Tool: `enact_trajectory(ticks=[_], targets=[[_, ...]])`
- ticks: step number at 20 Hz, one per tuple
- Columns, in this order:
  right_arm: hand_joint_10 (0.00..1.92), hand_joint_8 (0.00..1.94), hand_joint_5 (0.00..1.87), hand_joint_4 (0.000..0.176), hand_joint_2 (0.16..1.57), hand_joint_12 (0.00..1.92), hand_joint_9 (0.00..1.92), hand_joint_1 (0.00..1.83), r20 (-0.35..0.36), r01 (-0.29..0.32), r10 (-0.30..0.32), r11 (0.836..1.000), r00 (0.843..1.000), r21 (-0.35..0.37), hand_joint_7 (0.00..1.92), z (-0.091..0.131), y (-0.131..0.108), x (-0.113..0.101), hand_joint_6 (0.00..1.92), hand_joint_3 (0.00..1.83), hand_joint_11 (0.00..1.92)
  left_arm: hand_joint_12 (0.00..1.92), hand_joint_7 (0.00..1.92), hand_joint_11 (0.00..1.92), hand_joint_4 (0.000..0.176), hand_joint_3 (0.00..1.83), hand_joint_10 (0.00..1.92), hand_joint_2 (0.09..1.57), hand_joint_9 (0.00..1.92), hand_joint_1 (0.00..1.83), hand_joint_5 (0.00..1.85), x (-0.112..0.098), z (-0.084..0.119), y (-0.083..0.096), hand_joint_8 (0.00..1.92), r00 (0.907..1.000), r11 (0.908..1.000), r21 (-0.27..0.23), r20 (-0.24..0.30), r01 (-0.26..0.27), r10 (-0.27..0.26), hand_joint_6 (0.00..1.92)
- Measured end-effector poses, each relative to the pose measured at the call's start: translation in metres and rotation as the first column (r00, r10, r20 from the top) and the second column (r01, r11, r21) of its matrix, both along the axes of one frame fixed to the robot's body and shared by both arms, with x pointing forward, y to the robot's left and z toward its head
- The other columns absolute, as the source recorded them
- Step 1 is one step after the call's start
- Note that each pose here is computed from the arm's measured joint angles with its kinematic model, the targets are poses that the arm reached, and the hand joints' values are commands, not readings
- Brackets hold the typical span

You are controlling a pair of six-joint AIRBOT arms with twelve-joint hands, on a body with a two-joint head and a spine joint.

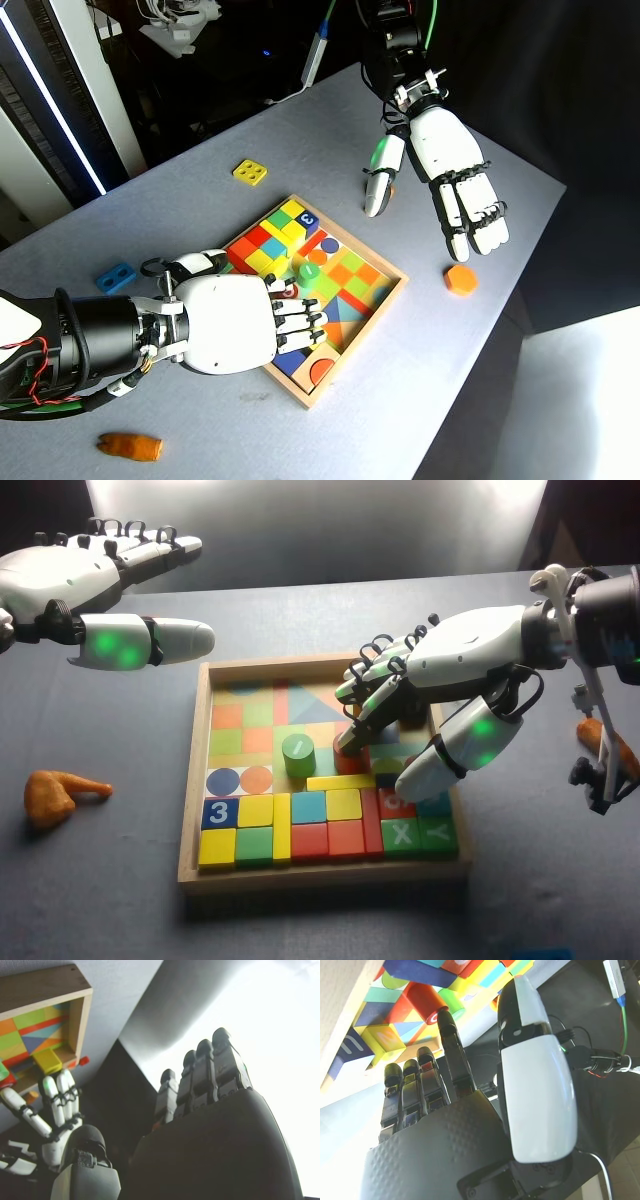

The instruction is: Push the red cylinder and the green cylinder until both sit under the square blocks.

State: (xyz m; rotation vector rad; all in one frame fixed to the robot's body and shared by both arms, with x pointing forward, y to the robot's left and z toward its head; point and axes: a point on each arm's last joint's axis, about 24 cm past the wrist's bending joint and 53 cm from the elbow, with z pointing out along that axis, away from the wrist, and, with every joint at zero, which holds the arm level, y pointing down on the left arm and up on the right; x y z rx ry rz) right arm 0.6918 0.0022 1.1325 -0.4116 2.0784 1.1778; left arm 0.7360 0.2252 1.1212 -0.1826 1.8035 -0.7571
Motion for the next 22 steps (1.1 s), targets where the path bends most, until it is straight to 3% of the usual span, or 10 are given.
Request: enact_trajectory(ticks=[1,2,3,4,8,9,10,11,19,22], targets=[[0.0,0.0,0.54,0.148,1.06,0.3,0.0,0.31,-0.002,0.002,-0.002,1.0,1.0,-0.001,0.08,0.0,-0.002,0.0,0.0,0.0,0.0,0.02,0.0,0.04,0.126,0.0,0.0,1.07,0.0,0.0,0.0,0.0,0.0,0.0,0.0,1.0,1.0,0.0,0.0,0.0,0.0,0.0],[0.0,0.0,0.54,0.147,1.06,0.31,0.0,0.3,-0.002,0.005,-0.005,1.0,1.0,-0.002,0.07,0.0,-0.004,0.001,0.0,0.0,0.0,0.02,0.0,0.04,0.159,0.0,0.0,1.06,0.0,0.0,0.0,0.0,0.0,0.0,0.0,1.0,1.0,0.0,0.0,0.0,0.0,0.0],[0.0,0.0,0.54,0.147,1.06,0.31,0.0,0.3,-0.003,0.008,-0.008,1.0,1.0,-0.003,0.07,0.0,-0.006,0.001,0.0,0.0,0.0,0.02,0.0,0.04,0.159,0.0,0.0,1.06,0.0,0.0,0.0,0.0,0.0,0.0,0.0,1.0,1.0,0.0,-0.001,0.0,0.0,0.0],[0.0,0.0,0.55,0.133,1.06,0.35,0.0,0.3,-0.004,0.012,-0.012,1.0,1.0,-0.003,0.08,0.001,-0.008,0.002,0.0,0.0,0.0,0.02,0.0,0.02,0.133,0.0,0.0,1.07,0.0,0.0,0.0,0.0,0.0,0.0,0.0,1.0,1.0,0.0,-0.001,0.0,0.0,0.0],[0.0,0.0,0.56,0.113,1.07,0.34,0.0,0.3,-0.005,0.026,-0.026,1.0,1.0,-0.004,0.1,0.002,-0.016,0.005,0.0,0.0,0.0,0.04,0.0,0.05,0.142,0.0,0.0,1.07,0.0,0.0,0.01,0.0,-0.001,0.0,0.0,1.0,1.0,0.002,-0.004,-0.001,0.001,0.0],[0.0,0.0,0.57,0.09,1.07,0.3,0.0,0.34,-0.005,0.028,-0.028,1.0,1.0,-0.004,0.1,0.002,-0.017,0.005,0.0,0.0,0.0,0.05,0.0,0.06,0.128,0.0,0.0,1.06,0.0,0.0,0.01,0.0,-0.001,0.0,0.0,1.0,1.0,0.003,-0.005,-0.001,0.001,0.0],[0.0,0.0,0.58,0.086,1.07,0.29,0.0,0.34,-0.007,0.031,-0.031,1.0,0.999,-0.004,0.1,0.002,-0.019,0.006,0.0,0.0,0.0,0.05,0.0,0.05,0.12,0.0,0.0,1.07,0.0,0.0,0.01,0.0,-0.002,0.0,0.0,1.0,1.0,0.004,-0.007,-0.001,0.001,0.0],[0.0,0.0,0.57,0.097,1.07,0.29,0.0,0.32,-0.007,0.033,-0.033,0.999,0.999,-0.003,0.1,0.002,-0.02,0.006,0.0,0.0,0.0,0.05,0.0,0.05,0.116,0.01,0.0,1.09,0.0,0.0,0.01,0.0,-0.002,0.001,0.0,1.0,1.0,0.004,-0.008,-0.001,0.001,0.0],[0.0,0.0,0.57,0.099,1.07,0.24,0.0,0.31,-0.019,0.051,-0.051,0.999,0.999,-0.011,0.08,0.002,-0.032,0.008,0.0,0.0,0.0,0.32,0.0,0.0,0.126,0.0,0.0,1.09,0.0,0.0,0.01,-0.001,-0.004,0.003,0.0,0.9999,0.9999,0.01,-0.014,-0.004,0.004,0.0],[0.0,0.0,0.57,0.104,1.08,0.23,0.0,0.33,-0.018,0.054,-0.055,0.998,0.998,-0.018,0.09,0.002,-0.036,0.007,0.0,0.0,0.0,0.21,0.0,0.0,0.14,0.0,0.0,1.09,0.0,0.0,0.0,-0.001,-0.005,0.005,0.0,0.9999,0.9999,0.01,-0.014,-0.007,0.007,0.0]])
